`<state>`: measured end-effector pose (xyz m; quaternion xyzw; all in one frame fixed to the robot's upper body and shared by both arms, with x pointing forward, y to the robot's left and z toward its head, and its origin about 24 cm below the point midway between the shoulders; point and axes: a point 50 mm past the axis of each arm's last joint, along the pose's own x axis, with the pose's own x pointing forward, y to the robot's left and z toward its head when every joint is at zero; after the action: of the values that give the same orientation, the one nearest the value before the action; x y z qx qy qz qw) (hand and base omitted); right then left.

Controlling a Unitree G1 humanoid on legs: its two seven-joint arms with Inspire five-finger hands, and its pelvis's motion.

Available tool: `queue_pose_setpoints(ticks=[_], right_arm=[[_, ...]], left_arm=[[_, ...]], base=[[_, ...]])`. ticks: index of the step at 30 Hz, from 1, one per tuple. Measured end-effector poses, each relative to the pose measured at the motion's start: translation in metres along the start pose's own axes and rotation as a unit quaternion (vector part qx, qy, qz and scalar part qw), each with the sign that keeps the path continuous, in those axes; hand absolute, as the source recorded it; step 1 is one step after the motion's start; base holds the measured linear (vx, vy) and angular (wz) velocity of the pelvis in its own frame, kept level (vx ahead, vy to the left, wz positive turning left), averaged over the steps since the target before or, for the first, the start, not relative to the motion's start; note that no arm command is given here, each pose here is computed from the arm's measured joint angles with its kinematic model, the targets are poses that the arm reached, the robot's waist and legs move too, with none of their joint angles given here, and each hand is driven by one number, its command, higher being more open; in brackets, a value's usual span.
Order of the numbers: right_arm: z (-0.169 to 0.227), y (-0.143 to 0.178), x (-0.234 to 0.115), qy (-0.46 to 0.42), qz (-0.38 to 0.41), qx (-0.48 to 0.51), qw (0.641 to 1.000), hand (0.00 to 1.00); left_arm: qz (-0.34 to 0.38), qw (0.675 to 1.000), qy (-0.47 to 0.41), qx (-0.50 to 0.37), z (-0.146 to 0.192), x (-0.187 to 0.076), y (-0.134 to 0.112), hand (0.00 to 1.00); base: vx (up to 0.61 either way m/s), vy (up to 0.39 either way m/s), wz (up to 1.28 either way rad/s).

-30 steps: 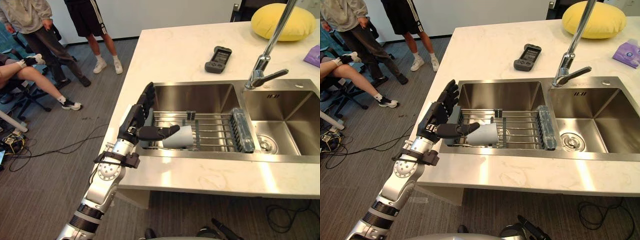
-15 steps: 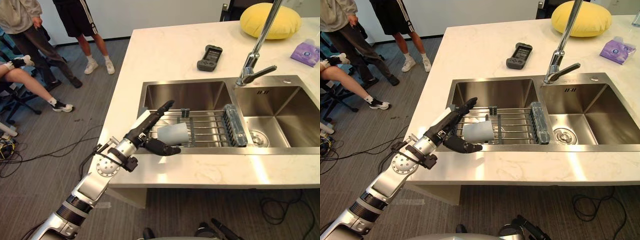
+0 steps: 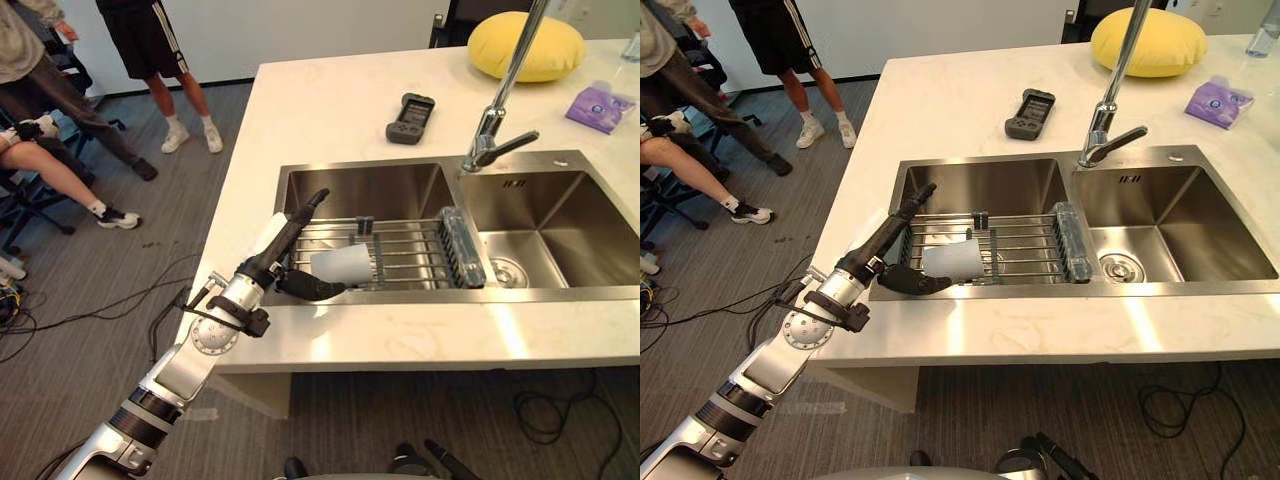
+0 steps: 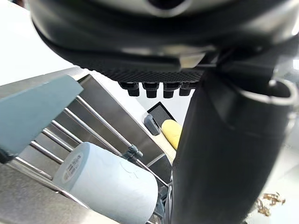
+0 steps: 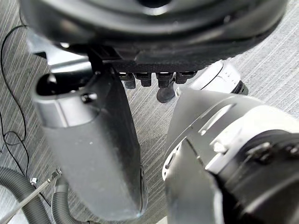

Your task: Walk over to the sink, pick up the cup, carry it to the dishwasher, place the cup inside the dishwasher, then close the dishwasher door

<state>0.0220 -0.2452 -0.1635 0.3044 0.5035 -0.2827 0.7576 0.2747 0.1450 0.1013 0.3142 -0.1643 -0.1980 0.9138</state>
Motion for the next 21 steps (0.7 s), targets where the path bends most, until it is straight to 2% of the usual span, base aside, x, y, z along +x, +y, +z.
queue_pose_setpoints(ticks=[10, 21], right_arm=[[-0.005, -0.004, -0.002, -0.002, 0.000, 0.000, 1.000, 1.00], [-0.006, -0.003, -0.002, -0.002, 0.001, -0.003, 1.000, 1.00]], left_arm=[[0.047, 0.996, 0.006, 0.072, -0.007, 0.000, 0.006, 1.00], [0.028, 0.993, 0.030, 0.113, -0.021, -0.003, 0.000, 1.00]], base=[[0.00, -0.004, -0.02], [0.00, -0.001, -0.01]])
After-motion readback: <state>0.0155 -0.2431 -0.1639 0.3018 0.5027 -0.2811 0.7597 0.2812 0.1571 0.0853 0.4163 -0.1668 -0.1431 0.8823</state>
